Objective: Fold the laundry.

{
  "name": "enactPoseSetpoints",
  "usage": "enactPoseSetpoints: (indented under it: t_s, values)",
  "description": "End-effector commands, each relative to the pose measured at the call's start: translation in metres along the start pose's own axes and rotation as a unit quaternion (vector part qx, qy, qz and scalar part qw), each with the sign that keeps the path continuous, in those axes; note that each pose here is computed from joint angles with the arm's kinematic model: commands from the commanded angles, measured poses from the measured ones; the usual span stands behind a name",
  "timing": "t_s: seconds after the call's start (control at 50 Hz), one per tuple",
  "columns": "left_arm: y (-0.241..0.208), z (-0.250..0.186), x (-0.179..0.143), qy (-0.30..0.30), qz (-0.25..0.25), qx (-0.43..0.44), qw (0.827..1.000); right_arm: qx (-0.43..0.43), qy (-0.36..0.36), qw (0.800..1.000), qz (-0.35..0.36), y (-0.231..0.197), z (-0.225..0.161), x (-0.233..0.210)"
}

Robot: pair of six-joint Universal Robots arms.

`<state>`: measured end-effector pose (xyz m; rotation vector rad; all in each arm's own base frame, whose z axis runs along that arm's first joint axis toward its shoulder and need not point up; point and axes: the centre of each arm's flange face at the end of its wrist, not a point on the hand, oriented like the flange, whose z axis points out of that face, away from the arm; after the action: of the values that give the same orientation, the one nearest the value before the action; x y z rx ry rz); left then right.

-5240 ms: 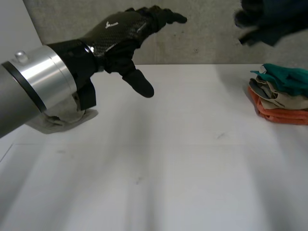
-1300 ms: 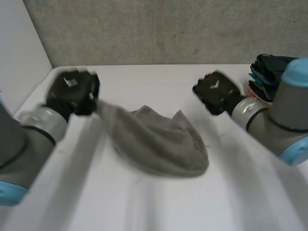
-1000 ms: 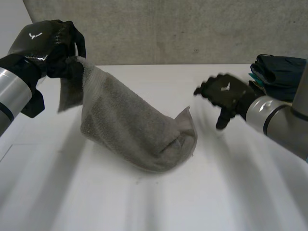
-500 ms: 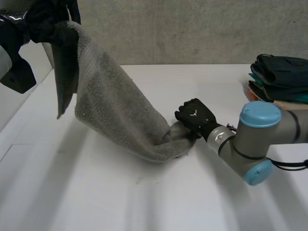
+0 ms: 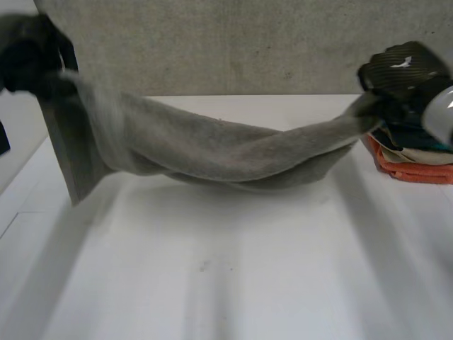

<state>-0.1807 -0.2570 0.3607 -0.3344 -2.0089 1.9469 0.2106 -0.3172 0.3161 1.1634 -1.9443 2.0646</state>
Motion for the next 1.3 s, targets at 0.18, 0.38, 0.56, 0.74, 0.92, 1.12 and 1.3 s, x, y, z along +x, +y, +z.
enactPoseSetpoints:
  t_s: [0.18, 0.38, 0.56, 0.74, 0.92, 1.12, 1.3]
  values:
    - [0.145, 0.043, -0.015, 0.005, 0.028, -0.213, 0.977, -0.149, -0.095, 0.983, 0.041, 0.066, 0.021, -0.067]
    - [0.168, 0.116, -0.030, -0.035, 0.061, -0.122, 0.990, -0.147, -0.038, 0.985, 0.084, 0.107, 0.056, -0.107]
    - [0.160, 0.119, -0.030, -0.040, 0.072, -0.091, 0.992, -0.118, -0.018, 0.988, 0.095, 0.100, 0.050, -0.119]
    - [0.174, 0.045, -0.005, 0.001, 0.096, -0.157, 0.983, -0.112, -0.018, 0.990, 0.088, 0.098, 0.045, -0.121]
    - [0.206, 0.020, 0.005, 0.057, 0.184, -0.164, 0.967, -0.118, -0.027, 0.989, 0.082, 0.100, 0.041, -0.127]
    - [0.226, 0.025, 0.006, 0.071, 0.186, -0.205, 0.958, -0.122, -0.027, 0.989, 0.082, 0.103, 0.039, -0.127]
    - [0.233, 0.041, 0.003, 0.055, 0.207, -0.200, 0.956, -0.126, -0.022, 0.989, 0.075, 0.105, 0.039, -0.124]
